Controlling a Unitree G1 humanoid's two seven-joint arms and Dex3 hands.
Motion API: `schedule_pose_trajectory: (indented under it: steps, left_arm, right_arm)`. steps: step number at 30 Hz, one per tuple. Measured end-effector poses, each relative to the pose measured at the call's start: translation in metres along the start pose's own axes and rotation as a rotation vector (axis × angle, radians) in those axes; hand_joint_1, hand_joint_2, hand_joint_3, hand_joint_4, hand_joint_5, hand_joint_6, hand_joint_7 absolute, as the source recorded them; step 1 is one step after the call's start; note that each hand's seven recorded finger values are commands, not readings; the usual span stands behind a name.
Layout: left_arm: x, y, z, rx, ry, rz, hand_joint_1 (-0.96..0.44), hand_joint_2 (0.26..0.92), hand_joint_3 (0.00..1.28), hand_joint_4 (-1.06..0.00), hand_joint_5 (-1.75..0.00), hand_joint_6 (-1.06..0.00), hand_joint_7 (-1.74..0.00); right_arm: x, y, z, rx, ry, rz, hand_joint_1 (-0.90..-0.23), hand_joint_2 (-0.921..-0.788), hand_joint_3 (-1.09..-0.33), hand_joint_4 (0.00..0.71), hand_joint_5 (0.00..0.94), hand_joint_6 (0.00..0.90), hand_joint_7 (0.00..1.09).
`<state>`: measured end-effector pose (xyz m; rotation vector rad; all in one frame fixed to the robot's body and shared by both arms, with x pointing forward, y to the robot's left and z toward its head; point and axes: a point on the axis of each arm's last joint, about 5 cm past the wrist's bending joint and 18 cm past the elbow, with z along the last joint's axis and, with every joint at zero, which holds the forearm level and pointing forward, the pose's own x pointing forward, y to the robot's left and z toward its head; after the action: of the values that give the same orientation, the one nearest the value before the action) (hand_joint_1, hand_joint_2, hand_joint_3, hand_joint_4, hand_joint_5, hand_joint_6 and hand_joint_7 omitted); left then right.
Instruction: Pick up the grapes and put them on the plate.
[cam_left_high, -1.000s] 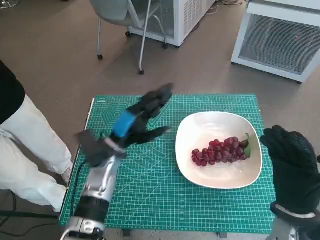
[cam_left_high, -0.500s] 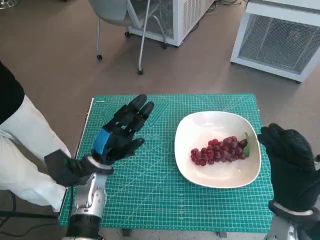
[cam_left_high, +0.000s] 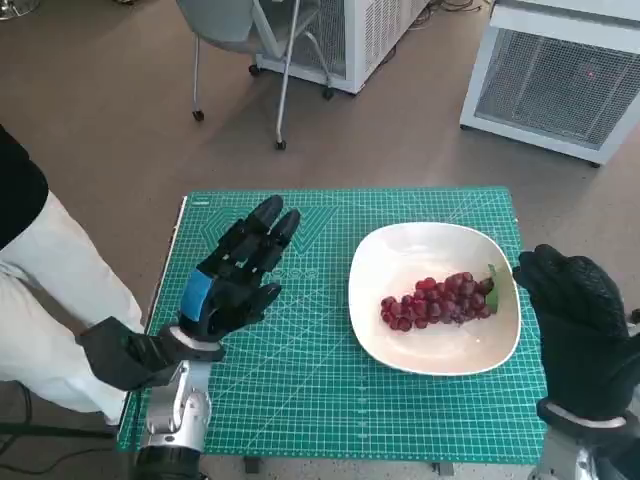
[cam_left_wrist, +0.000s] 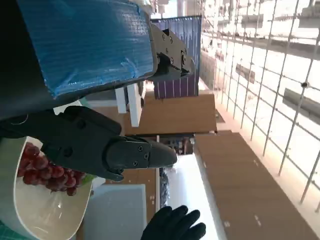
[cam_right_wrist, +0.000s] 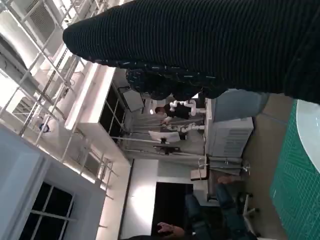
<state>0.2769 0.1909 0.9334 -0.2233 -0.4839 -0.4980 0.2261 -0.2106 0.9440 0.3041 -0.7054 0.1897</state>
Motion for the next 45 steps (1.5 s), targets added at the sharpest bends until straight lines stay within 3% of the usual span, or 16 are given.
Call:
schedule_pose_trajectory:
  steps: [27, 30, 37, 45]
  left_arm:
    - [-0.007, -0.003, 0.001, -0.006, 0.019, 0.025, -0.54, 0.921, 0.28, -0.25, -0.01, -0.30, 0.00]
    - [-0.008, -0.003, 0.001, -0.008, 0.023, 0.026, -0.48, 0.921, 0.23, -0.25, -0.01, -0.30, 0.00]
    - [-0.009, -0.003, 0.002, -0.004, 0.024, 0.015, -0.13, 0.915, 0.09, -0.25, 0.00, -0.31, -0.01]
    - [-0.011, -0.002, 0.003, 0.003, 0.013, -0.004, -0.06, 0.920, 0.07, -0.26, 0.00, -0.30, 0.00]
  right_arm:
    - [0.0029, -0.001, 0.001, -0.002, 0.007, 0.012, -0.354, -0.921, -0.515, 0.531, 0.453, 0.279, 0.85]
    - [0.0031, -0.001, 0.001, -0.002, 0.007, 0.013, -0.354, -0.921, -0.515, 0.530, 0.455, 0.279, 0.85]
    - [0.0037, -0.001, 0.001, -0.003, 0.006, 0.016, -0.357, -0.921, -0.514, 0.527, 0.460, 0.277, 0.85]
    - [0.0038, -0.001, 0.001, -0.004, 0.007, 0.018, -0.357, -0.921, -0.513, 0.525, 0.465, 0.276, 0.86]
